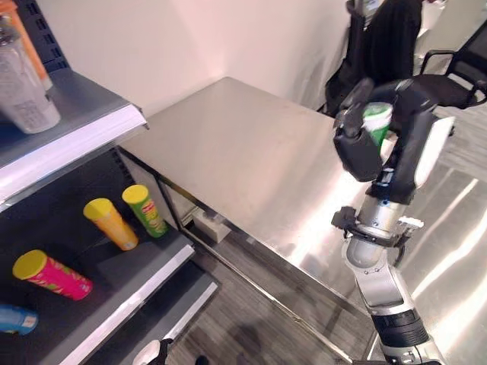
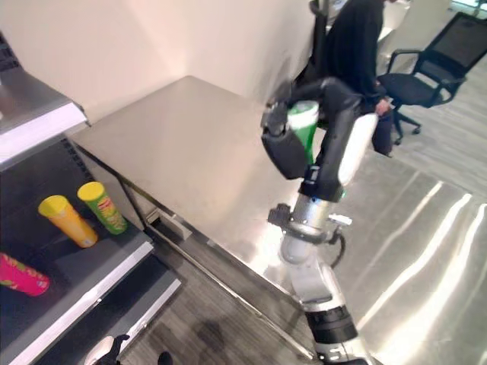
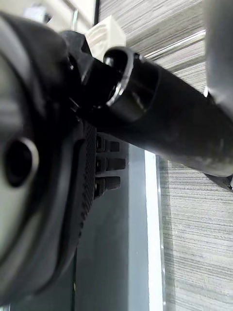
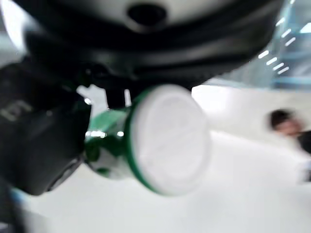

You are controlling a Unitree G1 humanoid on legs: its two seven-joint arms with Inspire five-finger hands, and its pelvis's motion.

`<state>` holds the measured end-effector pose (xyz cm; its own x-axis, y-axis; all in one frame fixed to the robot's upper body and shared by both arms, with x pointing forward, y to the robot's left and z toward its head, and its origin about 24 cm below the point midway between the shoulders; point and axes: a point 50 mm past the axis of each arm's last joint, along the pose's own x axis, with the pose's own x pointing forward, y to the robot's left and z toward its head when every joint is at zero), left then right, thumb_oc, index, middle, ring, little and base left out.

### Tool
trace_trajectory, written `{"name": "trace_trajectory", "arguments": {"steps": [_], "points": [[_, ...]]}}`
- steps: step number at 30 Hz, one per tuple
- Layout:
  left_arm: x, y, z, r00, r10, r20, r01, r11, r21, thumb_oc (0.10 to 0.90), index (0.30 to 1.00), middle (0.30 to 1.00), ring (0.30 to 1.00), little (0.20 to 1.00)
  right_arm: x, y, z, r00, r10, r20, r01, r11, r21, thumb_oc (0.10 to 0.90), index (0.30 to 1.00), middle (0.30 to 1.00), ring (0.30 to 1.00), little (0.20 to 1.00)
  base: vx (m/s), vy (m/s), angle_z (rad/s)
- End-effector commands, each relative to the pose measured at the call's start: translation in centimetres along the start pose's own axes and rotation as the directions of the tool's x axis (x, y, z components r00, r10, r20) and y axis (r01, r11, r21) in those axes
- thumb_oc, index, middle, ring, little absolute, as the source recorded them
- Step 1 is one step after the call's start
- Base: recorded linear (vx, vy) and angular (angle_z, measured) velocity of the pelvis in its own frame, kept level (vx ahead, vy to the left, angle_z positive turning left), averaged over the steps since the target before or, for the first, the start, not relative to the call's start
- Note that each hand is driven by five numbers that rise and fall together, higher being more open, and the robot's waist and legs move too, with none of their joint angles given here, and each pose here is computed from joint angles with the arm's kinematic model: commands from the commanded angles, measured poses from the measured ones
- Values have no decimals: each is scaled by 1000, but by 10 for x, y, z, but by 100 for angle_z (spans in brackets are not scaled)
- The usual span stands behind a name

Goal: Put the goods on the table back onto the shelves and tidy them up.

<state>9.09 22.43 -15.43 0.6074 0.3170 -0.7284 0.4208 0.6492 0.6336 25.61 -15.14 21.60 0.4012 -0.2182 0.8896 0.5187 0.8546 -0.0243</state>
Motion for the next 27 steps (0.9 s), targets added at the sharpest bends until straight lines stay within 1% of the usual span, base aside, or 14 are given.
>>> {"name": "trace_trajectory", "arguments": {"steps": [1, 2, 4, 6, 7, 8, 10, 14, 16, 17, 19, 22, 24, 27], "points": [[16, 24, 34, 988, 124, 95, -121, 992, -32, 800, 900, 900, 900, 900, 20, -15, 24, 983, -84, 160, 68, 992, 104, 400, 300, 300, 300, 300, -2, -81, 75], [18, 29, 37, 986, 133, 100, -128, 990, -54, 800, 900, 900, 900, 900, 19, -12, 28, 986, -63, 156, 37, 986, 165, 400, 300, 300, 300, 300, -4, -63, 109], [18, 28, 37, 988, 130, 88, -125, 990, -64, 800, 900, 900, 900, 900, 16, -11, 31, 989, -49, 142, 19, 978, 208, 400, 300, 300, 300, 300, -26, -215, 82], [17, 24, 35, 990, 124, 63, -116, 987, -109, 800, 900, 900, 900, 900, 3, -12, 34, 995, 11, 99, -41, 951, 308, 400, 300, 300, 300, 300, -66, -419, 58], [16, 21, 36, 991, 122, 58, -114, 985, -131, 800, 900, 900, 900, 900, -3, -10, 34, 995, 46, 85, -72, 942, 329, 400, 300, 300, 300, 300, -135, -497, 104], [9, 6, 38, 993, 82, 80, -71, 989, -132, 800, 900, 900, 900, 900, -19, -5, 35, 988, 141, 58, -153, 909, 388, 400, 300, 300, 300, 300, -165, -436, 95], [7, 0, 38, 994, 67, 83, -56, 991, -124, 800, 900, 900, 900, 900, -25, -2, 38, 982, 179, 64, -190, 889, 416, 400, 300, 300, 300, 300, -231, -274, 59], [9, 6, 32, 994, 105, 16, -100, 977, -190, 800, 900, 900, 900, 900, -28, 3, 32, 976, 213, 47, -213, 887, 410, 400, 300, 300, 300, 300, -246, -71, 81], [7, 5, 16, 991, 106, -77, -122, 961, -246, 800, 900, 900, 900, 900, -31, 2, 30, 972, 230, 39, -227, 893, 388, 400, 300, 300, 300, 300, -136, 10, 72], [0, -5, 0, 982, 79, -169, -127, 947, -294, 800, 900, 900, 900, 900, -37, -4, 31, 966, 255, 37, -251, 899, 358, 400, 300, 300, 300, 300, -70, 35, 27], [-2, -9, -1, 982, 69, -176, -119, 948, -295, 800, 900, 900, 900, 900, -39, -7, 31, 965, 260, 40, -257, 900, 351, 400, 300, 300, 300, 300, -117, 71, 17], [-2, -9, 2, 989, 73, -131, -100, 973, -208, 800, 900, 900, 900, 900, -40, -14, 33, 961, 270, 52, -271, 897, 350, 400, 300, 300, 300, 300, -132, 84, 16], [4, 0, 13, 994, 97, -51, -103, 985, -139, 800, 900, 900, 900, 900, -40, -19, 33, 959, 279, 56, -281, 900, 332, 400, 300, 300, 300, 300, -139, 178, 30], [9, 8, 27, 993, 120, 15, -117, 987, -113, 800, 900, 900, 900, 900, -42, -23, 32, 955, 293, 51, -293, 899, 326, 400, 300, 300, 300, 300, -49, 248, 43]]}}
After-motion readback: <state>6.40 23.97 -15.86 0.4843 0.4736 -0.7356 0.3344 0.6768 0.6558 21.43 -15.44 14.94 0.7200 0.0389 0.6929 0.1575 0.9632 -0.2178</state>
